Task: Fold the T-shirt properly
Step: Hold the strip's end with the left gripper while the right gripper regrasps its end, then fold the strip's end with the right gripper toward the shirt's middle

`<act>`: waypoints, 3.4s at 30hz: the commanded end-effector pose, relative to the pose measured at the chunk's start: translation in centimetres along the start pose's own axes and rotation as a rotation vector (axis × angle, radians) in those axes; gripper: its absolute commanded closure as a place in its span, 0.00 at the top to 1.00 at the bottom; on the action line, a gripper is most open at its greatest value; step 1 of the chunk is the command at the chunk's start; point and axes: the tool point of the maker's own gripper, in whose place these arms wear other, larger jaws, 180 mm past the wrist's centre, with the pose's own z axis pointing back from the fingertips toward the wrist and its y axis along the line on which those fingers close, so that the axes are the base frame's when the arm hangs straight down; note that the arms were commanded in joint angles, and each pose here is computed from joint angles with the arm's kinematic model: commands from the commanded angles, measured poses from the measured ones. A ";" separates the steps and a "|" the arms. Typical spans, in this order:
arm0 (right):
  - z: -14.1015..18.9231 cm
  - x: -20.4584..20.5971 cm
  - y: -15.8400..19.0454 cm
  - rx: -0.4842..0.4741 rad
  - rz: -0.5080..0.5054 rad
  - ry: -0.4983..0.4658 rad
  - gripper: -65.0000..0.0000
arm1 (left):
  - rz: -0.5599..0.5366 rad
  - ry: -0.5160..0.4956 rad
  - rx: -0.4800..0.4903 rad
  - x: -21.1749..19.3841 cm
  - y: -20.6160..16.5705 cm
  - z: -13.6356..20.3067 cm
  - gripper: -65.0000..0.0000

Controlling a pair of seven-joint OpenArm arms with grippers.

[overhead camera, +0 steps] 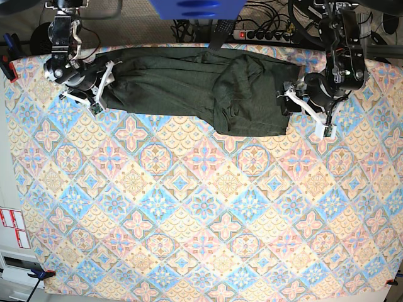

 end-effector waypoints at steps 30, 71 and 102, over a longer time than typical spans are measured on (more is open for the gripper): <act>3.2 0.3 -3.9 -0.075 -0.137 -0.084 0.62 | -0.013 -0.005 -0.040 -0.5 -1.1 -1.5 0.62; 0.6 0.5 -0.3 0.192 -0.315 -0.132 0.79 | -0.013 -0.006 -0.040 -0.5 -1.1 -1.5 0.62; -0.3 -1.2 3.7 0.284 -0.256 -0.019 0.21 | -0.011 -0.007 -0.040 -0.5 -1.1 -1.5 0.62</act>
